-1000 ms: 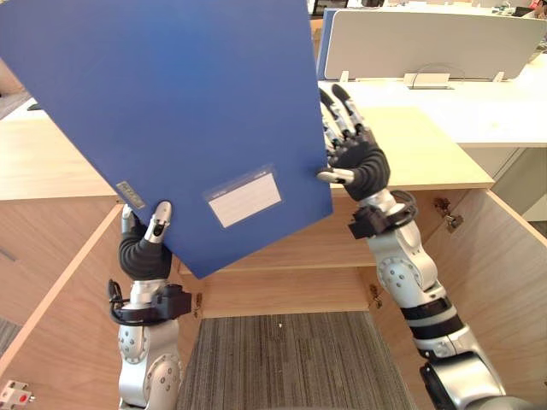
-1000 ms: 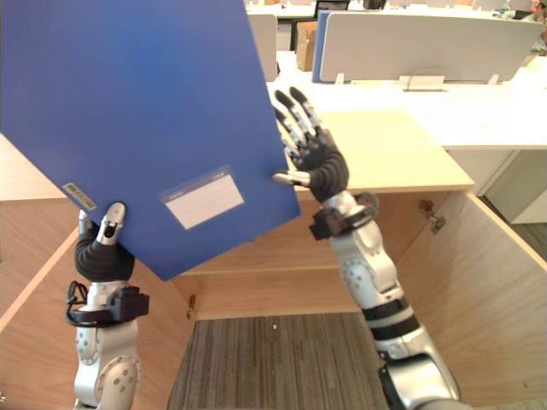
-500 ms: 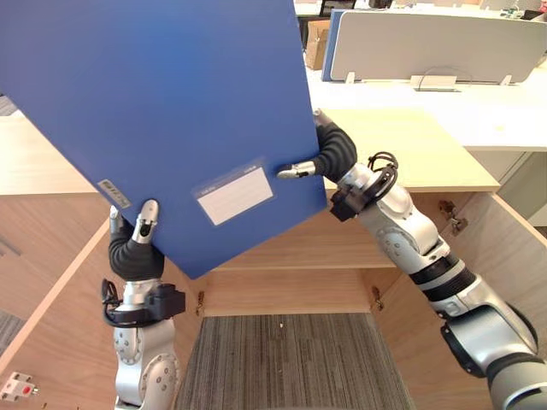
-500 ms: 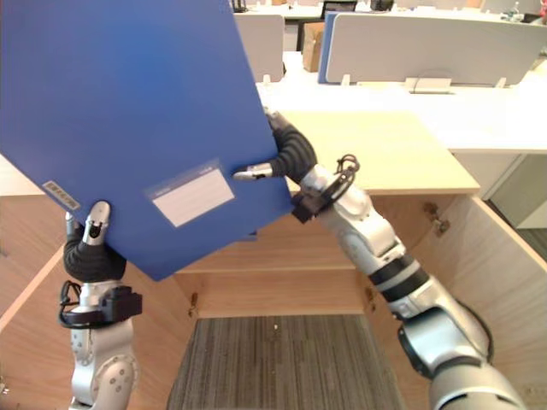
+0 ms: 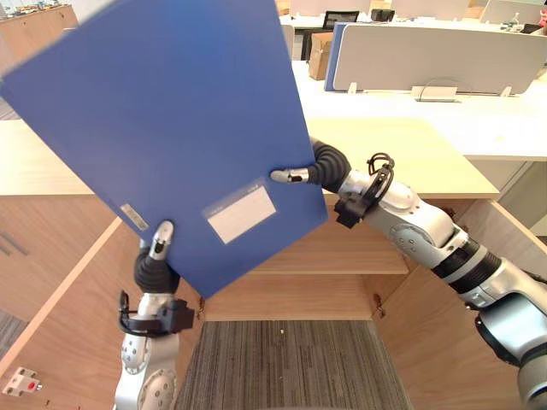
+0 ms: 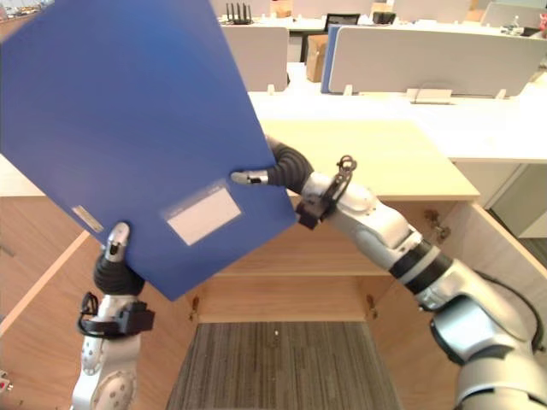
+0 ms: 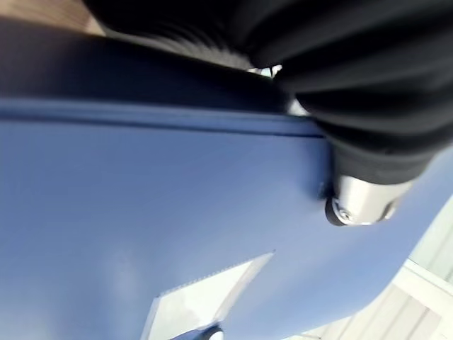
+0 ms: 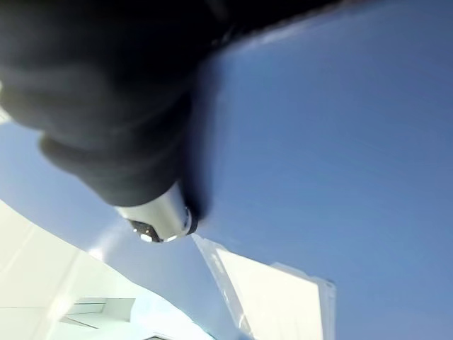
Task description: Walk over to the cabinet, pick up the folder, carry it to the office cabinet, place the folder inside the office cabinet, then close the office cabinet door
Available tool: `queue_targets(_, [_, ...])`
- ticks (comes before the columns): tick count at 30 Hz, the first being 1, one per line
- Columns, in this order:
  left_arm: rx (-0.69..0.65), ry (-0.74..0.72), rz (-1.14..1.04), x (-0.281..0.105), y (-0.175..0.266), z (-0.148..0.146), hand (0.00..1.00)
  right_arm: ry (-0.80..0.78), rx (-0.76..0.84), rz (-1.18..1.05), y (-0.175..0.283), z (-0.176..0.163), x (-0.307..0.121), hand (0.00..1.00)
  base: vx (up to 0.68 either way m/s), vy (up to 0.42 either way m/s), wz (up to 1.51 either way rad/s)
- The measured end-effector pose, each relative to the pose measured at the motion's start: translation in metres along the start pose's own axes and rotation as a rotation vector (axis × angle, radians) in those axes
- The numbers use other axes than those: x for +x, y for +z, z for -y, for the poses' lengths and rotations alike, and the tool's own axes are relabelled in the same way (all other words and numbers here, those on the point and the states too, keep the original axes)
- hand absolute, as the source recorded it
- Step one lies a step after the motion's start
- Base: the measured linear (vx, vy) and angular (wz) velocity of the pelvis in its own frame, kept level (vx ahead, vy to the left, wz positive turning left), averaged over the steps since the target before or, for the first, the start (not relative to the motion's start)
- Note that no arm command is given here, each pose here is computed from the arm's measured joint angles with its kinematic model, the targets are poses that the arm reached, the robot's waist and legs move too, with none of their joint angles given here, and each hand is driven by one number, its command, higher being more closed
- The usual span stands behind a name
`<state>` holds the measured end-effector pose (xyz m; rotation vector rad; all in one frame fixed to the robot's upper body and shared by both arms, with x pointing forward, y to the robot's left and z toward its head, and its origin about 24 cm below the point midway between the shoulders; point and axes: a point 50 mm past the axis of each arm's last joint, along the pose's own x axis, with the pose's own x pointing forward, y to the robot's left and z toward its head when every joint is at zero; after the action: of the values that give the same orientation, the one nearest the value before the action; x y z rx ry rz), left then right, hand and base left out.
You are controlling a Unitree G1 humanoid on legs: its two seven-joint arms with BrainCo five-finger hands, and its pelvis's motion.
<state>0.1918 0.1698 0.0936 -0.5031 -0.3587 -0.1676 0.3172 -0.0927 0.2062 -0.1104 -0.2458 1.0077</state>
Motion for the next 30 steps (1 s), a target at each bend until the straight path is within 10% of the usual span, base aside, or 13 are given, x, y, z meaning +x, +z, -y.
queue_targets(9, [-0.118, -0.187, -0.597, -0.064, -0.081, -0.003, 0.0, 0.086, -0.356, -0.071, 0.006, -0.026, -0.051, 1.0, -0.03, -0.009, -0.1])
queue_targets(18, [-0.01, 0.355, -0.959, -0.141, -0.149, -0.071, 0.0, -0.116, -0.432, -0.002, -0.029, -0.057, -0.077, 1.0, -0.05, -0.007, -0.14])
queue_targets(23, [0.08, 0.627, -1.143, -0.201, -0.145, -0.101, 0.0, -0.04, -0.417, -0.403, -0.12, -0.087, -0.113, 1.0, -0.03, -0.004, 0.0])
queue_targets(30, [0.338, 0.597, -1.328, -0.223, -0.137, -0.118, 0.0, 0.02, -0.328, -0.709, -0.199, -0.124, -0.135, 1.0, -0.05, -0.018, -0.01])
